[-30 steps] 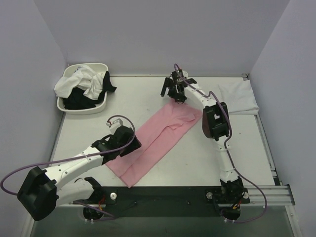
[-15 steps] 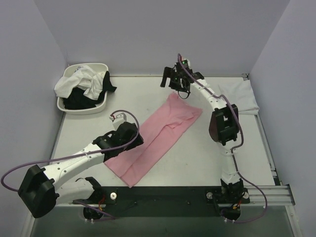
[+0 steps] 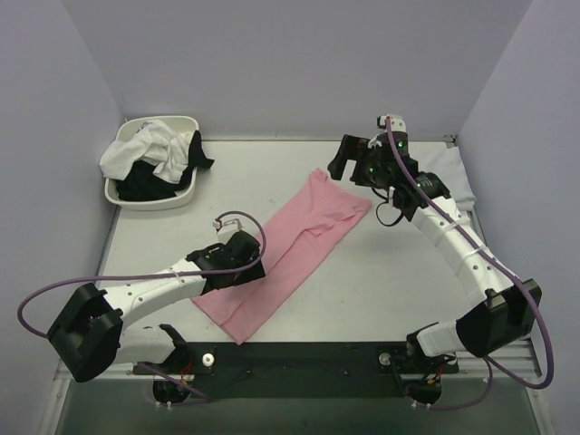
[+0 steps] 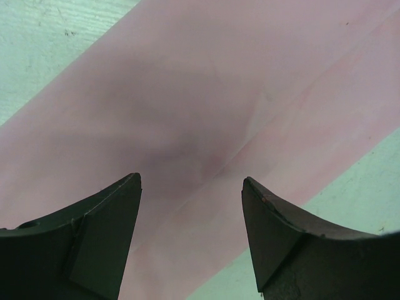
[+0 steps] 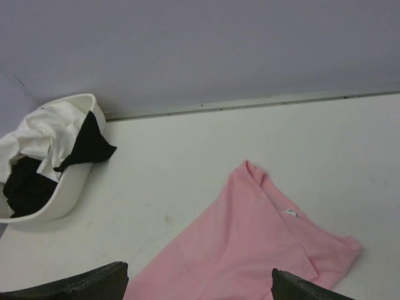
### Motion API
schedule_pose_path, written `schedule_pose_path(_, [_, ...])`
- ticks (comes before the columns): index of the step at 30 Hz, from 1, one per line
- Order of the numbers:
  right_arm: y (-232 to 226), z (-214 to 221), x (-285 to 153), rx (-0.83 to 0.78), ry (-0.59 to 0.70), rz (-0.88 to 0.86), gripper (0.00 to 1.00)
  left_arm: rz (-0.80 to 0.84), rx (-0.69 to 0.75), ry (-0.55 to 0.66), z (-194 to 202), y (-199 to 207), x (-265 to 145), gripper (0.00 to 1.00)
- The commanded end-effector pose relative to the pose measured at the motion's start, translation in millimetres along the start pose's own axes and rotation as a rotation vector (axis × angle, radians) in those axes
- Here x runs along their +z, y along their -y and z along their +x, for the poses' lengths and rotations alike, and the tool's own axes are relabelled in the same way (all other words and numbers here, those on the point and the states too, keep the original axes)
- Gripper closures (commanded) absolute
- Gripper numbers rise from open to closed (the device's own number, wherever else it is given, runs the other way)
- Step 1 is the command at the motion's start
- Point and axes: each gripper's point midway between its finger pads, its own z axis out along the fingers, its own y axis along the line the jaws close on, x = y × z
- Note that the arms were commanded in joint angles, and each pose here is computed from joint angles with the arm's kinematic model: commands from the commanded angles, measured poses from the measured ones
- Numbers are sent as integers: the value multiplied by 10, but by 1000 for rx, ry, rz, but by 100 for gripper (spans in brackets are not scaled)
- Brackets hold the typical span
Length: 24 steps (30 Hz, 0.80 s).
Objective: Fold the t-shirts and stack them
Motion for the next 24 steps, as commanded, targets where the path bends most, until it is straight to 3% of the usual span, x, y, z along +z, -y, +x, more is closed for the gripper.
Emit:
schedule_pose_path(1, [122,289,-23,-8,-60,31,0,26,11,-55,190,-45,-1,25])
schedule_pose_path(13, [143,476,-244,3,-86,17,0,59,42,-191,776,-43,107,25])
schedule_pose_path(18, [210,573,-251,-1,-117,43,0,129,79,-230,1095,316,132,26])
schedule_pose_path(24, [320,708,-278,4,-146,79,0,286,141,-299,1487,1083,158,26])
